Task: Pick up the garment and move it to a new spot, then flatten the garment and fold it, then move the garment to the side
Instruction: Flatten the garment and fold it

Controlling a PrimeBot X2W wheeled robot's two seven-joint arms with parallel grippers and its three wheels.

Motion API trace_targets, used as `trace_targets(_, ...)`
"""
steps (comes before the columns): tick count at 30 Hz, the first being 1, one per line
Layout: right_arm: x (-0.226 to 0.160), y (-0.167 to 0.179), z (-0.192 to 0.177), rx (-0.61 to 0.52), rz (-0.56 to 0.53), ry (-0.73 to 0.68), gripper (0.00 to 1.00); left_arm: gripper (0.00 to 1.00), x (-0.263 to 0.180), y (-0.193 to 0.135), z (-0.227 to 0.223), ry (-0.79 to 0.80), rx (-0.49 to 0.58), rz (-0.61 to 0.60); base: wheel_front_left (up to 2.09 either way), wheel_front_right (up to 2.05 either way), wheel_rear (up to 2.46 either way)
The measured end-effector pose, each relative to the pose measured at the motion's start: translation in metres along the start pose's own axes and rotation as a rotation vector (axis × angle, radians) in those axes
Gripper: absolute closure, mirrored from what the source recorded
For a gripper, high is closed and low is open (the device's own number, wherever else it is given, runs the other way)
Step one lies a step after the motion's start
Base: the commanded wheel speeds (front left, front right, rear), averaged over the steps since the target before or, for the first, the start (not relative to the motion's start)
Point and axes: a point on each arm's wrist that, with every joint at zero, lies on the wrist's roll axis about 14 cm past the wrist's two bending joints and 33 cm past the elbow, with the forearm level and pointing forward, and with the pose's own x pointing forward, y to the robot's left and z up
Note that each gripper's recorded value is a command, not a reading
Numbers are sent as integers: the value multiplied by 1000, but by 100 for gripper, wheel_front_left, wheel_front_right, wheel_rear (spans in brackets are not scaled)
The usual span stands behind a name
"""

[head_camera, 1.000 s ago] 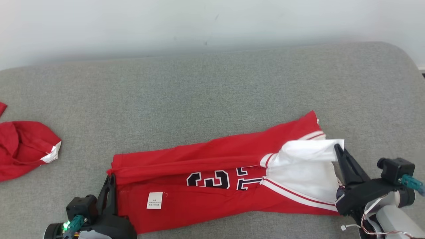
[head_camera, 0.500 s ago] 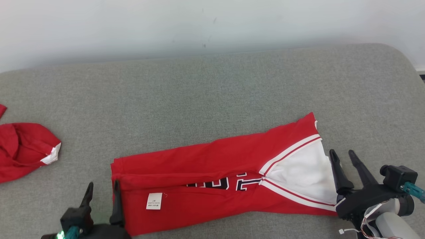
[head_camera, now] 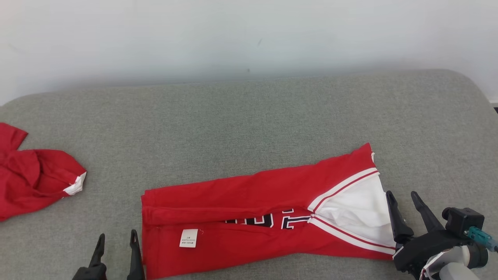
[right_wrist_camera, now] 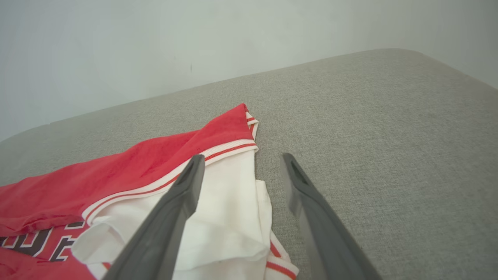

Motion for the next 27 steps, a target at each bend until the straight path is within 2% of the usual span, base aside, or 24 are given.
trace_targets(16,19,5,-32,-33,-4,112,0,0,-1,-2,0,-3,-5,3,0,0,0)
trace_targets(22,31,6,-56,-23,-12,223,0,0,0,7,-4,9,-8,32,0,0,0)
trace_targets(27,36,19,-69,26,11,279,0,0,1,13,-7,17,-19,51,0,0,0)
